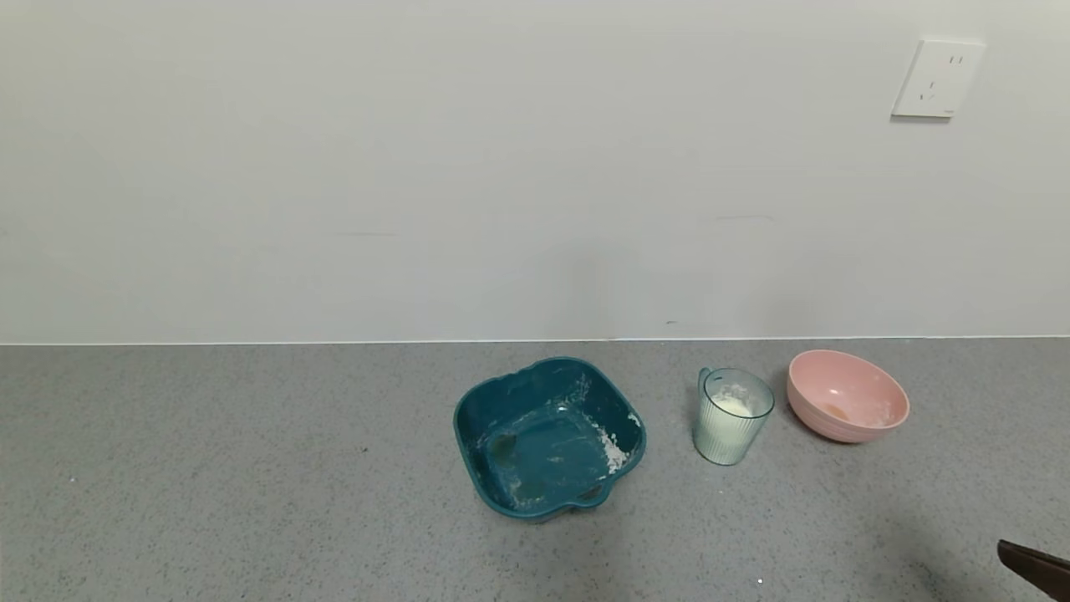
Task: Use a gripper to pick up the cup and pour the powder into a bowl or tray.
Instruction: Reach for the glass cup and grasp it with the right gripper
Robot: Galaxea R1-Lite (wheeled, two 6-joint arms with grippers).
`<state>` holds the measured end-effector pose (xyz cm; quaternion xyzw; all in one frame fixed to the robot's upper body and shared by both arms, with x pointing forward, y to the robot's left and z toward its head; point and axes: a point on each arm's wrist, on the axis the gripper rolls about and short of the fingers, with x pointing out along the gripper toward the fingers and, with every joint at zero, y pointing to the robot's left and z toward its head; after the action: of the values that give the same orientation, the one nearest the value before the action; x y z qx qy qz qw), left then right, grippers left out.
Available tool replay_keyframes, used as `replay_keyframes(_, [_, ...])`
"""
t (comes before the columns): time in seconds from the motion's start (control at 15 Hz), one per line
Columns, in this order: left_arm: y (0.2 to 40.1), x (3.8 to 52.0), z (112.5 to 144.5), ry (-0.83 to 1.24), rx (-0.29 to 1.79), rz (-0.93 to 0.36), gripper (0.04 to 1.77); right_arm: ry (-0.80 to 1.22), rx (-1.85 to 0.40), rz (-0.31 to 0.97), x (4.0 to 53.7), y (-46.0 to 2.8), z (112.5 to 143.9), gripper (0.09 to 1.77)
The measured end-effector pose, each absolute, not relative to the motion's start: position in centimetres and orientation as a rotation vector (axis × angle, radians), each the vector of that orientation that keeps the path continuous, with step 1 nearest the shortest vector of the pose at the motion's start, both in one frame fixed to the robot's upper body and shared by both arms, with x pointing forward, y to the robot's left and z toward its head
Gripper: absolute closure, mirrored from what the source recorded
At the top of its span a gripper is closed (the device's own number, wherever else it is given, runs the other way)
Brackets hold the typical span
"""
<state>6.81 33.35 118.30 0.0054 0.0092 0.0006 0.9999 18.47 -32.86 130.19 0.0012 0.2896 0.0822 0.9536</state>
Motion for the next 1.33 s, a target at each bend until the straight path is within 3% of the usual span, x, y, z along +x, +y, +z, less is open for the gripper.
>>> replay_keyframes(0.67, [33.4,6.8,118.3,0.018,0.011,0.002,0.09,0.753,-0.056,0.311,26.5,-29.5,127.3,0.16])
replay_keyframes(1.33, [33.4,6.8,118.3,0.019,0.010,0.001,0.09,0.690,-0.063,0.347,30.0,-27.7,124.1,0.16])
